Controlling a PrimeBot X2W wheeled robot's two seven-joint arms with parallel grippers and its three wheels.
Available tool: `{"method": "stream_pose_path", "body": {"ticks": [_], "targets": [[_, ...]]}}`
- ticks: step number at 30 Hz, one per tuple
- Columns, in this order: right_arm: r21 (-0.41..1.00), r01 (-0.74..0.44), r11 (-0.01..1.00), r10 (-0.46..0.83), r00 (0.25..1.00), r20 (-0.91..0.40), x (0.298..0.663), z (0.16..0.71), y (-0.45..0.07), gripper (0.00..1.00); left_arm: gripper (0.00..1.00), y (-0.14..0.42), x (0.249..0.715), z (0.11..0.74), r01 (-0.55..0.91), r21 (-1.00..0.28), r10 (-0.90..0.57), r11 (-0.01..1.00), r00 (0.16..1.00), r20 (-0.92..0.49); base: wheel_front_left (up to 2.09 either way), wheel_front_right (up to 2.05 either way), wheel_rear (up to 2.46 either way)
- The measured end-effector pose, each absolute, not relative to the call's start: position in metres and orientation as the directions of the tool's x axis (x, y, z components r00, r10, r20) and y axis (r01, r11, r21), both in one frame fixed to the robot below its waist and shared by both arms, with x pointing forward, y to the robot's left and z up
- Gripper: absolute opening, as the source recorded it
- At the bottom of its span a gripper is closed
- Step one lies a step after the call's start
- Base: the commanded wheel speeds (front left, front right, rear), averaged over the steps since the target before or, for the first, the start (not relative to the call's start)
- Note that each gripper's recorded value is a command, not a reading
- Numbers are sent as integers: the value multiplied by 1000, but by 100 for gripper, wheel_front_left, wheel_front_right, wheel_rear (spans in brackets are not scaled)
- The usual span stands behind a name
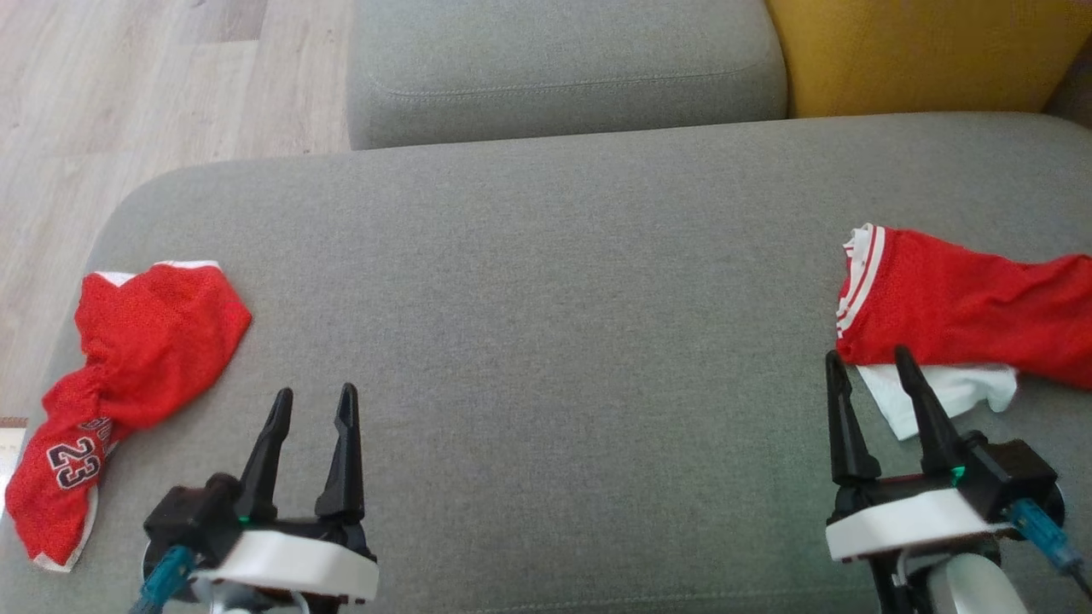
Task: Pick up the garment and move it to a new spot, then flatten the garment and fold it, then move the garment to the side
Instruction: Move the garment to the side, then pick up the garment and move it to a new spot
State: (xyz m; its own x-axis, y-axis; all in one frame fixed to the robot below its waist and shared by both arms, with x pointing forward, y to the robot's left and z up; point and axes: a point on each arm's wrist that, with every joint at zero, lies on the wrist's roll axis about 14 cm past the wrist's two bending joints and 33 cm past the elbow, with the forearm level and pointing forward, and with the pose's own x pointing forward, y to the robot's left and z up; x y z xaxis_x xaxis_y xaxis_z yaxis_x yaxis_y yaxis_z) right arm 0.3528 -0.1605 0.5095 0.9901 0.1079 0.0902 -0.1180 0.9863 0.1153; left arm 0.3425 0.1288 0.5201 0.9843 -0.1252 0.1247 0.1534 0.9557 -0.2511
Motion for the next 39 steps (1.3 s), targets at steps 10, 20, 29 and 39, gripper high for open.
{"method": "stream_pose_path", "body": {"ticks": [10,20,29,39], "targets": [[123,-113,986,102,990,95,353,511,-162,100,100,125,345,519,162,-253,-135,954,983,121,0,0,0],[139,-128,982,114,988,102,355,513,-157,100,100,127,341,520,159,-253,-131,954,983,126,0,0,0],[158,-255,954,245,966,81,358,505,-113,100,100,158,325,522,64,-246,-31,967,991,134,0,0,0],[174,-445,878,439,895,75,363,505,-44,100,100,212,292,524,-112,-230,149,967,978,150,0,0,0]]}}
